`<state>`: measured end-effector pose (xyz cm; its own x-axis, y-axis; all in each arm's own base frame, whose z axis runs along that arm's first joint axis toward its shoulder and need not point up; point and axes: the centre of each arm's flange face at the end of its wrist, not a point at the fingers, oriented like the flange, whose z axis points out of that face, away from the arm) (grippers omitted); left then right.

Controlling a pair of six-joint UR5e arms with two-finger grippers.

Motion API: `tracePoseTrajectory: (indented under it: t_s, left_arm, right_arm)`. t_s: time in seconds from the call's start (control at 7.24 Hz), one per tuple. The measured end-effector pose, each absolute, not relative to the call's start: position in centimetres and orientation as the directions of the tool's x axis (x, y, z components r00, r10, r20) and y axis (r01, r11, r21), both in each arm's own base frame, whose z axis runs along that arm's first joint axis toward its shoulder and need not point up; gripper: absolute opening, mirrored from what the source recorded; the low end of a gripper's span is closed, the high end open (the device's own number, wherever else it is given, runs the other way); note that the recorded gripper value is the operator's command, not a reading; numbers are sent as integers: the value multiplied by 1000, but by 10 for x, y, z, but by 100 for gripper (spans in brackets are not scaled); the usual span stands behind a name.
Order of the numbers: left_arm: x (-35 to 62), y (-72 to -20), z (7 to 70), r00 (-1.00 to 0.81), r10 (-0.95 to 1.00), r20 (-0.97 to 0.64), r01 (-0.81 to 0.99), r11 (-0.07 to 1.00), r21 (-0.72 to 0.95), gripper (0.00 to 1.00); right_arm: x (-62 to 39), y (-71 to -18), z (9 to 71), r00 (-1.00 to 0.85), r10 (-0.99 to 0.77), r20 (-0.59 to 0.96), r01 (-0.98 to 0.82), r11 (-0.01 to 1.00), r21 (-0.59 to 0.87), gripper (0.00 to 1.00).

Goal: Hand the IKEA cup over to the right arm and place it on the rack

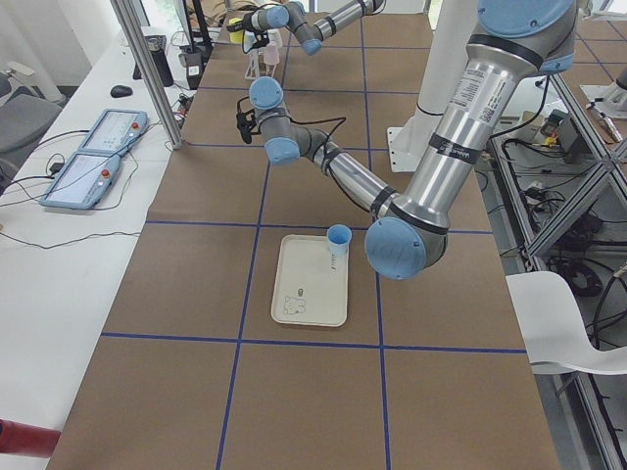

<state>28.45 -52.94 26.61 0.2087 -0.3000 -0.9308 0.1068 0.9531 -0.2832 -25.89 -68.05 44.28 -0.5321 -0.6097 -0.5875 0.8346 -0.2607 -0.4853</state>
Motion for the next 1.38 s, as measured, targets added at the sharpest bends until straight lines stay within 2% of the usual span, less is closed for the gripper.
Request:
tracePoseTrajectory:
  t_s: [1.38]
  left_arm:
    - [288,-533,268,213,-306,-928,112,951,-288,100]
  right_arm:
    - [-266,-670,461,-565,-606,-561,813,-291,-505,42]
